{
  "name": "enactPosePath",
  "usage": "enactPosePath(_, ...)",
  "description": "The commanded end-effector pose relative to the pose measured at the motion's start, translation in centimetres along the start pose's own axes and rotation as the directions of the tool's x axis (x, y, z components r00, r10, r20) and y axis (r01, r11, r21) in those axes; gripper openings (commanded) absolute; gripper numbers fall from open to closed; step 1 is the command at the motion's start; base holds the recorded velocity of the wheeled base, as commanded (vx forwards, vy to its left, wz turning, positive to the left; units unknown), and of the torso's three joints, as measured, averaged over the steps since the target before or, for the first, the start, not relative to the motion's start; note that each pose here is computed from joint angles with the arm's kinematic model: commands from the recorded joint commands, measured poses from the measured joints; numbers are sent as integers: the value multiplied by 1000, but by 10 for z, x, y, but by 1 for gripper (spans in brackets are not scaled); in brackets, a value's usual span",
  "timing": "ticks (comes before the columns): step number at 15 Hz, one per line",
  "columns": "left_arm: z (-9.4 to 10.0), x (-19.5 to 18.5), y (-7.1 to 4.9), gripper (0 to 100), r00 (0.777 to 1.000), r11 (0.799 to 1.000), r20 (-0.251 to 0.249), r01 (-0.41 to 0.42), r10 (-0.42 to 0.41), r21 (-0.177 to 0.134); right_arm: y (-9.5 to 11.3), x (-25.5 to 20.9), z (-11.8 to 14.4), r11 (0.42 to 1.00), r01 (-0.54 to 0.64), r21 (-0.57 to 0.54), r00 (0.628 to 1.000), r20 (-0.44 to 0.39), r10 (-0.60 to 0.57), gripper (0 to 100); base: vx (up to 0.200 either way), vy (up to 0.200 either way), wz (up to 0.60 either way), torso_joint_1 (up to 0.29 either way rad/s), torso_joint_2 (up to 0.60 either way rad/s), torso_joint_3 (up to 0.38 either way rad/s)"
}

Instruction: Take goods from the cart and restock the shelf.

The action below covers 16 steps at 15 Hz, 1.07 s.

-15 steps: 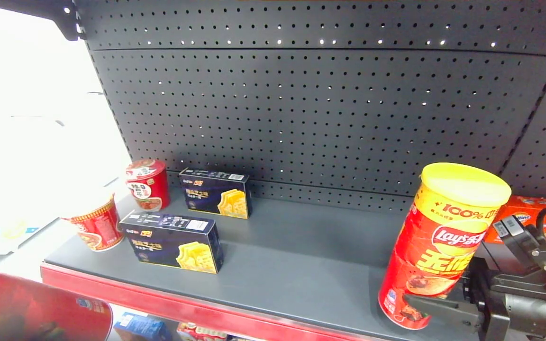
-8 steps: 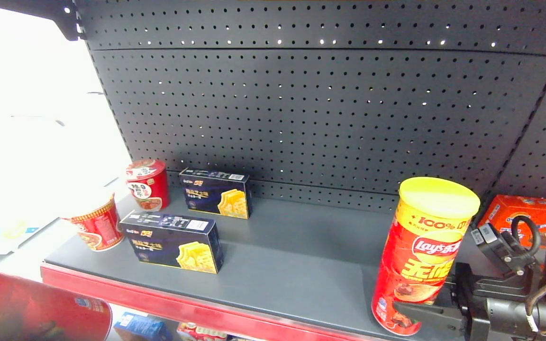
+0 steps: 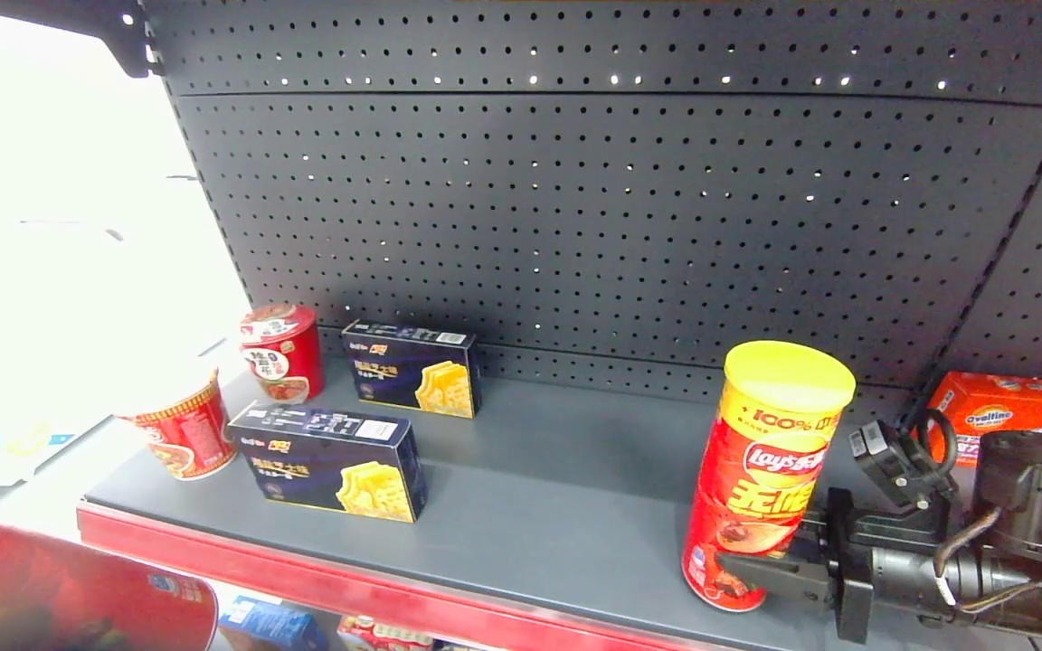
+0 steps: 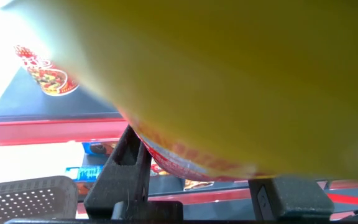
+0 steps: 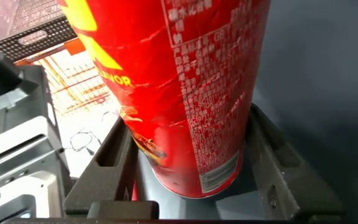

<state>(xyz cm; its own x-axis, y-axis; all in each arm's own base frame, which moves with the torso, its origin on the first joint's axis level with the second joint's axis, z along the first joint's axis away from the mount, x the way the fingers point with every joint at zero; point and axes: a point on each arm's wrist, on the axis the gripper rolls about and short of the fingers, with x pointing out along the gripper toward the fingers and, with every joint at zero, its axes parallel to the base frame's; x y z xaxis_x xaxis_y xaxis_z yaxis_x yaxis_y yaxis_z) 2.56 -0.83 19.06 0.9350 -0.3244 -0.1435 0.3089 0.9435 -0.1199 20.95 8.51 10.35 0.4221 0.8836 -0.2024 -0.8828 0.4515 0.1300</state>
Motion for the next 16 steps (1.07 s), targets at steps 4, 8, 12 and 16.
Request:
enactPosePath(4, -1, 0, 0, 0, 1000, 1000, -5, -4, 3, -2, -13, 14, -20, 999, -1, 43, 999, -40, 3, 0, 0, 0, 0, 0, 0, 0)
enactPosePath(8, -1, 1, 0, 0, 1000, 1000, -5, -4, 3, -2, -13, 14, -21, 999, -3, 38, 999, -40, 5, 100, 0, 0, 0, 0, 0, 0)
enactPosePath(12, -3, 1, 0, 0, 1000, 1000, -10, -2, 2, -2, -7, 9, -11, 1000, 13, -6, 1000, -1, -13, 100, 0, 0, 0, 0, 0, 0)
enactPosePath(16, -4, -4, 0, 0, 1000, 1000, 10, 0, 0, -1, 4, -6, 3, 998, 42, -48, 998, 47, -40, 100, 0, 0, 0, 0, 0, 0)
